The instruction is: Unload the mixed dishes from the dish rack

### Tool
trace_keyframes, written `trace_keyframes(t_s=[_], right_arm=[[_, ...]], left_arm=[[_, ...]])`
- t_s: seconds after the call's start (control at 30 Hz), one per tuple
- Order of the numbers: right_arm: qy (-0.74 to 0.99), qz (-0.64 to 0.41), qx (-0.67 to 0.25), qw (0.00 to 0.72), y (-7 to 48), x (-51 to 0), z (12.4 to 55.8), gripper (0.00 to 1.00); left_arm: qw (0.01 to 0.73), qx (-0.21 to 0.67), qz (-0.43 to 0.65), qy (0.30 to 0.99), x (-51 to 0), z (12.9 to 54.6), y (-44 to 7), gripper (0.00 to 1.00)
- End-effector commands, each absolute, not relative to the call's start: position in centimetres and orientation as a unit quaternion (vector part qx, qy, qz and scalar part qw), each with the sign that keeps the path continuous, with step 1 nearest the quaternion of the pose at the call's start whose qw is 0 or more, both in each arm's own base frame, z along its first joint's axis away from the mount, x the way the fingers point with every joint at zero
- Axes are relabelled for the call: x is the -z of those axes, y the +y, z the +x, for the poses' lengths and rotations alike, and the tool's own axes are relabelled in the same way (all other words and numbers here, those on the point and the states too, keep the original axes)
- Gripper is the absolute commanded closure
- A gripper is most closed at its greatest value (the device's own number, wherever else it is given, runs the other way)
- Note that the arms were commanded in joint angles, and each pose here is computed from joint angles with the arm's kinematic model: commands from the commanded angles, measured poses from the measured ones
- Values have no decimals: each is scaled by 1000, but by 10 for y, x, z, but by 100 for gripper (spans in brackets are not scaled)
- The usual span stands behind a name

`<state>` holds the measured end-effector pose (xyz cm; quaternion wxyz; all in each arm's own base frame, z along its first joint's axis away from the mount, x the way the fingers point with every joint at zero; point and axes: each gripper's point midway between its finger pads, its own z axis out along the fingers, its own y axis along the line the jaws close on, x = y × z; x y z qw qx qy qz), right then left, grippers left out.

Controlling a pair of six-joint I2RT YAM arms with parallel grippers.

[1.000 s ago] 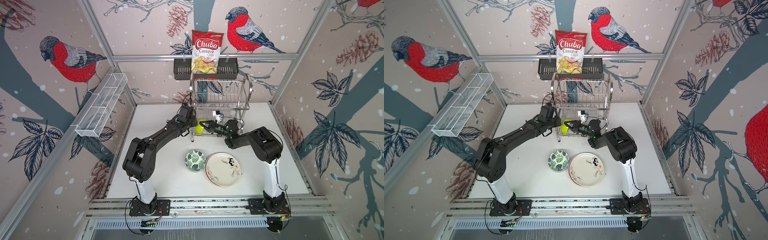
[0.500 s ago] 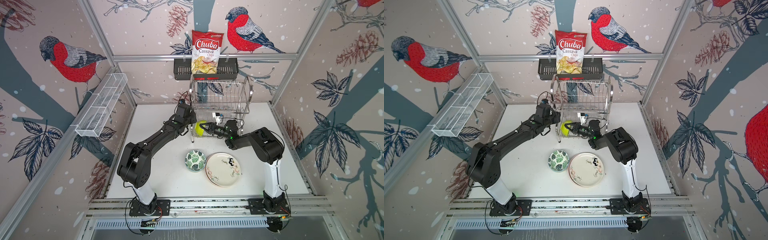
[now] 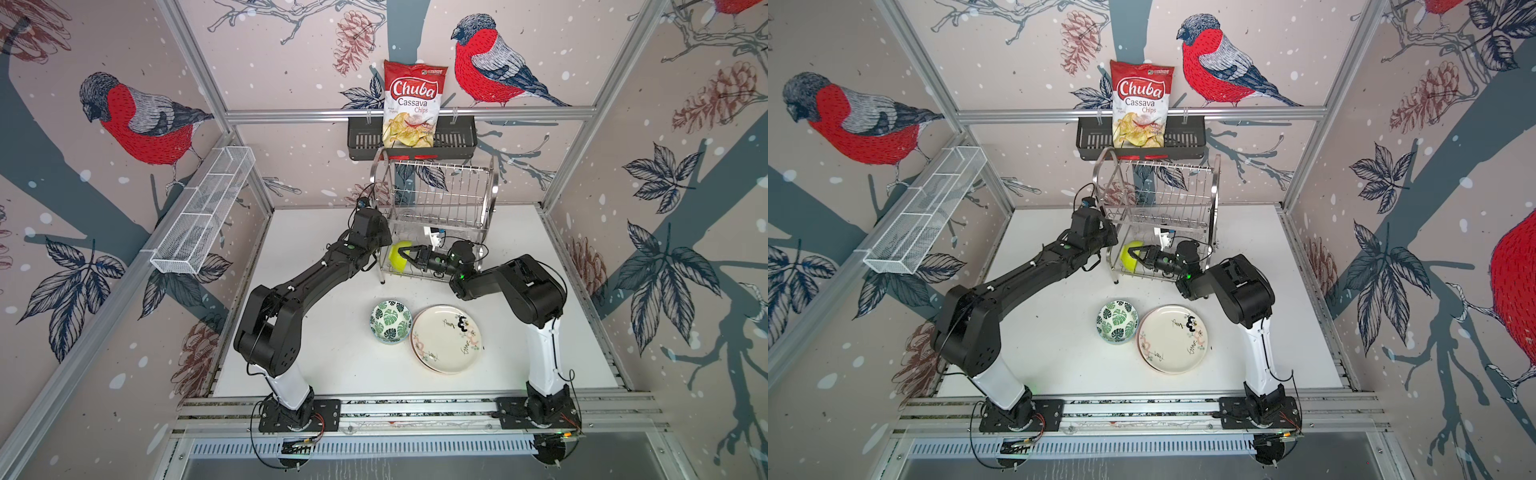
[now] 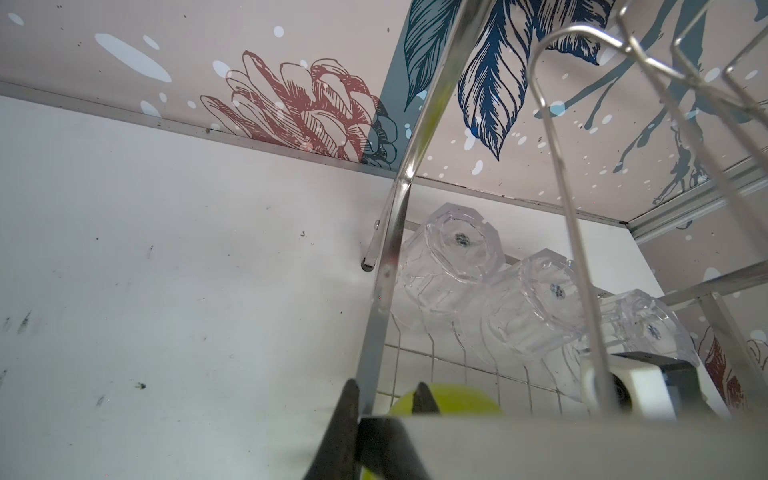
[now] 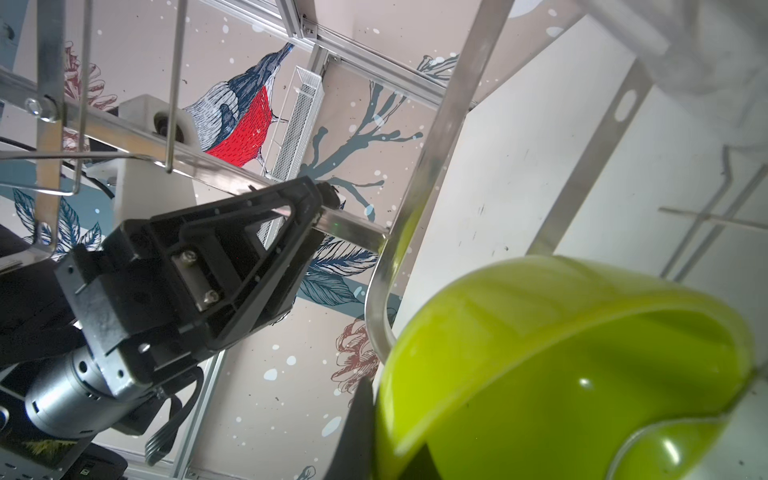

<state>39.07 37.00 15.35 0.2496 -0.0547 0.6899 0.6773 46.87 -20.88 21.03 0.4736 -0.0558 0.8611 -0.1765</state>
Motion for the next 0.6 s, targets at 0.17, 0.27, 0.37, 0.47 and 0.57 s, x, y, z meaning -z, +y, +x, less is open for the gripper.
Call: trace_keyframes(t_s=[0.17,0.27,0.37,0.47,0.57], right_arm=[[700,-43,-670,244,374,-147,399,100],[696,-45,-673,245,377,-152,401,100],[689,-52,-678,249,383,-160,402,100],[677,-63,-689,253,390,-173,401,100],[651,-70,-713,252,396,-189,399,100]], left_arm=[[520,182,-102,828,-241,473,-201,100],[527,168,-110,826,-245,471,-199,100],[531,153,-127,823,-248,468,-194,100],[534,138,-147,821,-249,465,-187,100],[534,127,-162,820,-246,463,-181,100]])
